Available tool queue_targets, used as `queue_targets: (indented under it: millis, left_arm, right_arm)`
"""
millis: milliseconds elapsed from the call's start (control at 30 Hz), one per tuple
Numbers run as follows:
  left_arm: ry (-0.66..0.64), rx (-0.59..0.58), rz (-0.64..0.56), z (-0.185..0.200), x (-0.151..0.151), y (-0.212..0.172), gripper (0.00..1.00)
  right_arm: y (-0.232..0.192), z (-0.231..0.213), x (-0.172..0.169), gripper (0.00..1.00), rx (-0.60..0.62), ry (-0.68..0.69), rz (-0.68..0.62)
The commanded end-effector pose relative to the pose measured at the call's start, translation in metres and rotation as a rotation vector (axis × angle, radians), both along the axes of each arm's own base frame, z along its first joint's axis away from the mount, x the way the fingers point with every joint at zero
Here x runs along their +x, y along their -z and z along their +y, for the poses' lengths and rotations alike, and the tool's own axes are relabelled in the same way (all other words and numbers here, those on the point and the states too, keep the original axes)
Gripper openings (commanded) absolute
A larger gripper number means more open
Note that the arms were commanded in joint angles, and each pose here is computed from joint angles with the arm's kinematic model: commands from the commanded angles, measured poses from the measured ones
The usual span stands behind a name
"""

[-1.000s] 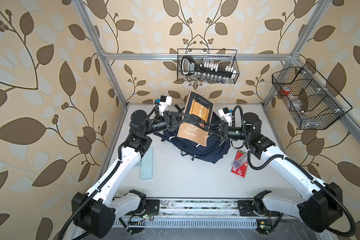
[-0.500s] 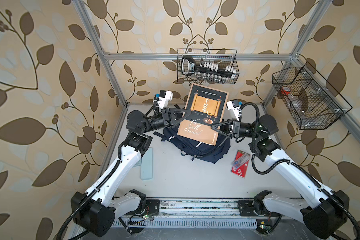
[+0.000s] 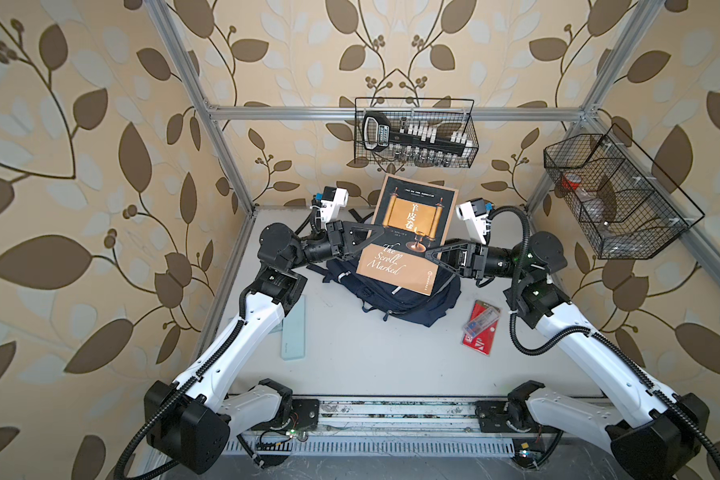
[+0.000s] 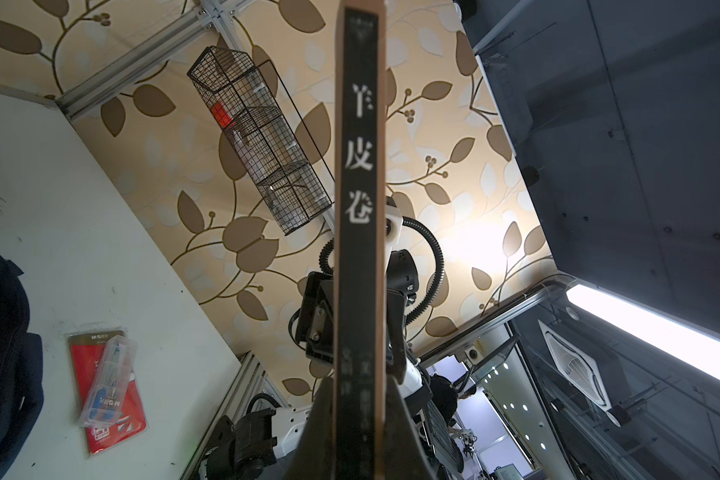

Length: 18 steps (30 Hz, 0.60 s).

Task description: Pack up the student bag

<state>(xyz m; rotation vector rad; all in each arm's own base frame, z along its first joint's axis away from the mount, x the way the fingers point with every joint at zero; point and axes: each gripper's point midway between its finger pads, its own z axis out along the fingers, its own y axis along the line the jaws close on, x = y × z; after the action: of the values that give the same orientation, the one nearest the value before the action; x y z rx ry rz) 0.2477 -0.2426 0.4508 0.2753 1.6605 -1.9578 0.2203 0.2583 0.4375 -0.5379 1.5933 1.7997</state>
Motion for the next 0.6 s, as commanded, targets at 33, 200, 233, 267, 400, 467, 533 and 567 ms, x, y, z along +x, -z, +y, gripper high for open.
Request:
queue_targets:
  millis: [33, 200, 233, 267, 400, 467, 533, 567]
  left_arm:
    - [-0.022, 0.003, -0.083, 0.0, -0.002, -0.002, 0.0]
    - [-0.081, 0.116, -0.05, -0.001, 0.01, 0.022, 0.02]
    - [-0.132, 0.191, -0.034, 0.001, 0.017, 0.036, 0.23]
    - [-0.196, 0.273, -0.035, 0.006, 0.025, 0.047, 0.4]
    - [-0.508, 0.696, 0.068, 0.053, 0.063, 0.109, 0.57]
    - [-0.543, 0.826, 0.085, 0.062, 0.071, 0.133, 0.58]
    - [-0.514, 0.901, 0.07, 0.049, 0.071, 0.153, 0.59]
    - [-0.497, 0.929, 0.051, 0.038, 0.069, 0.161, 0.59]
  right_arm:
    - [-0.001, -0.003, 0.011, 0.1, -0.043, 0.08, 0.018]
    - [0.013, -0.008, 0.024, 0.0, -0.081, 0.146, 0.07]
    - [0.017, -0.013, 0.03, 0.0, -0.09, 0.175, 0.087]
    - [0.022, -0.019, 0.036, 0.0, -0.102, 0.207, 0.111]
    - [0.074, -0.074, 0.082, 0.0, -0.208, 0.458, 0.329]
    - [0.133, -0.121, 0.101, 0.0, -0.368, 0.659, 0.507]
    - [0.202, -0.175, 0.098, 0.0, -0.562, 0.828, 0.725]
    - [0.226, -0.195, 0.091, 0.0, -0.643, 0.879, 0.785]
